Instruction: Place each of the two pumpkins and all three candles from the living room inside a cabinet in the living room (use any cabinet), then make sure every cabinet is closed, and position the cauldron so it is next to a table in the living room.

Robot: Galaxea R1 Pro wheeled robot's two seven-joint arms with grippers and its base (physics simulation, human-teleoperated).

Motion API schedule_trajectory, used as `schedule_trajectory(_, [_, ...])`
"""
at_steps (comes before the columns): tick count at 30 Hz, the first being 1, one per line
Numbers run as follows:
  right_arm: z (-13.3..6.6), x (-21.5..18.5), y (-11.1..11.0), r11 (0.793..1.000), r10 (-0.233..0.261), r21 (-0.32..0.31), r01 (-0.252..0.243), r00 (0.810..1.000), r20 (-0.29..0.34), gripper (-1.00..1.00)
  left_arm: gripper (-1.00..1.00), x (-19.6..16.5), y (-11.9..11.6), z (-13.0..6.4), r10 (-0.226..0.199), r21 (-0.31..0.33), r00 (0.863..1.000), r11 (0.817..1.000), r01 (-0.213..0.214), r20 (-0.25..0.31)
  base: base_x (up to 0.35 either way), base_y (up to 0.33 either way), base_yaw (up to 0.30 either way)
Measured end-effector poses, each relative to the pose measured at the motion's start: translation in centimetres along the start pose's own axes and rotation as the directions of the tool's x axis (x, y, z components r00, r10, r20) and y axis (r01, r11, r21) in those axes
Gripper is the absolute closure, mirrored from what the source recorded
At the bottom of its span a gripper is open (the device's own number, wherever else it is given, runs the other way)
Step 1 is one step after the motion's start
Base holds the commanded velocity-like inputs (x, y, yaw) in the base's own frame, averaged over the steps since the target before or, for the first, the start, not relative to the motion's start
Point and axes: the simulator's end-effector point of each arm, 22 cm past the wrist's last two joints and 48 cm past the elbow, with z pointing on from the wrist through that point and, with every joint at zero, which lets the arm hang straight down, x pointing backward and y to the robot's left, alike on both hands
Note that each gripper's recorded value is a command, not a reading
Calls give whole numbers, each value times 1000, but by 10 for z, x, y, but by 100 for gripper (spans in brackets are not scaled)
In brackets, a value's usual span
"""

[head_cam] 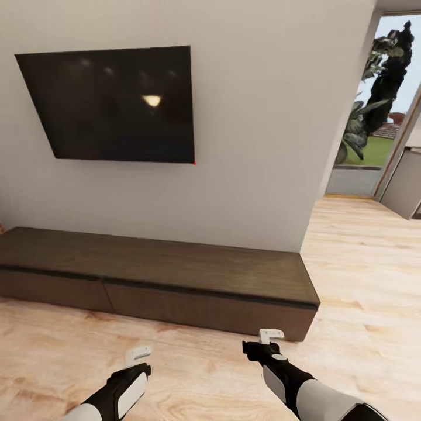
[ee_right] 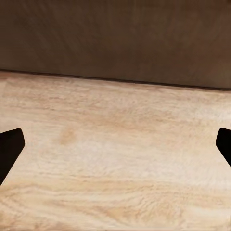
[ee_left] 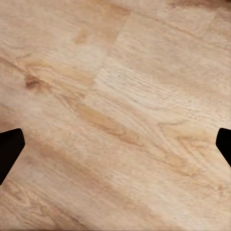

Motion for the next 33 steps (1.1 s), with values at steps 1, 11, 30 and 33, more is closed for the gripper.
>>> schedule_trajectory(1, [-1,-2,0,1000,0,0,0,1000,0,-100,-100,-2,0,-1,-2,0,1000,1000,2,2,0,0,291])
schedule_trajectory(11, [-14,-17,1,1000,0,1,0,1000,0,-100,-100,-8,15,-12,-15,-30,1000,999,15,13,0,0,291])
schedule_trajectory(30, [-38,-45,3,1000,0,1,0,1000,-1,-100,-100,-30,24,-40,-27,-37,999,999,28,27,0,0,291])
schedule_trajectory(33, [-41,-49,3,1000,0,1,0,1000,-1,-100,-100,-34,24,-45,-26,-37,999,999,27,28,0,0,291])
